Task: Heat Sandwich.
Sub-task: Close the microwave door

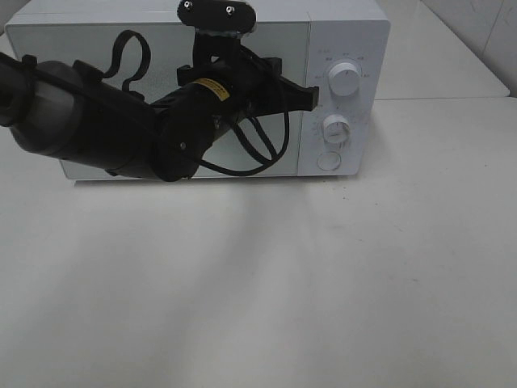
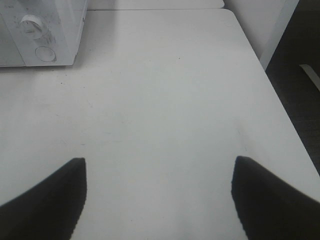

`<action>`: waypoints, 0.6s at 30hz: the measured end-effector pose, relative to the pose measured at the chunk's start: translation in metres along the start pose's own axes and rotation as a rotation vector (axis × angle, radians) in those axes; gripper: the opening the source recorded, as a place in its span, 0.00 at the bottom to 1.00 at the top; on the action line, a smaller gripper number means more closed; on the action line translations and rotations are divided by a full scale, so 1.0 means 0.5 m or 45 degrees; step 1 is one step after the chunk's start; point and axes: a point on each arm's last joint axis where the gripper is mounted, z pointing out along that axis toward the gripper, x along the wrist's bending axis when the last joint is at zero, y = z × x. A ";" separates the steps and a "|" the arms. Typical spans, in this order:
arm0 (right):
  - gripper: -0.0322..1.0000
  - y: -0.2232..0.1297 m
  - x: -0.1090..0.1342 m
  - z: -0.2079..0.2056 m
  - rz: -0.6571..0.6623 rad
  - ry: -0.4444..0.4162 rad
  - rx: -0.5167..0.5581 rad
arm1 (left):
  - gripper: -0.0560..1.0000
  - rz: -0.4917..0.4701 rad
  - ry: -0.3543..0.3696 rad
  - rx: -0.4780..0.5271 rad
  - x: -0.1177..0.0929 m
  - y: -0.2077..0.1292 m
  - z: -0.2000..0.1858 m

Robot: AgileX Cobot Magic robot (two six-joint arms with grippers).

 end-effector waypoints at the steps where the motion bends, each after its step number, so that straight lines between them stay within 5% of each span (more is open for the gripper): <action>1: 0.77 0.000 0.000 0.000 0.000 0.000 0.000 | 0.05 0.000 0.000 0.001 0.000 0.000 0.000; 18: 0.77 0.000 0.000 0.000 0.000 0.000 0.000 | 0.05 0.006 0.009 0.002 -0.001 0.001 -0.011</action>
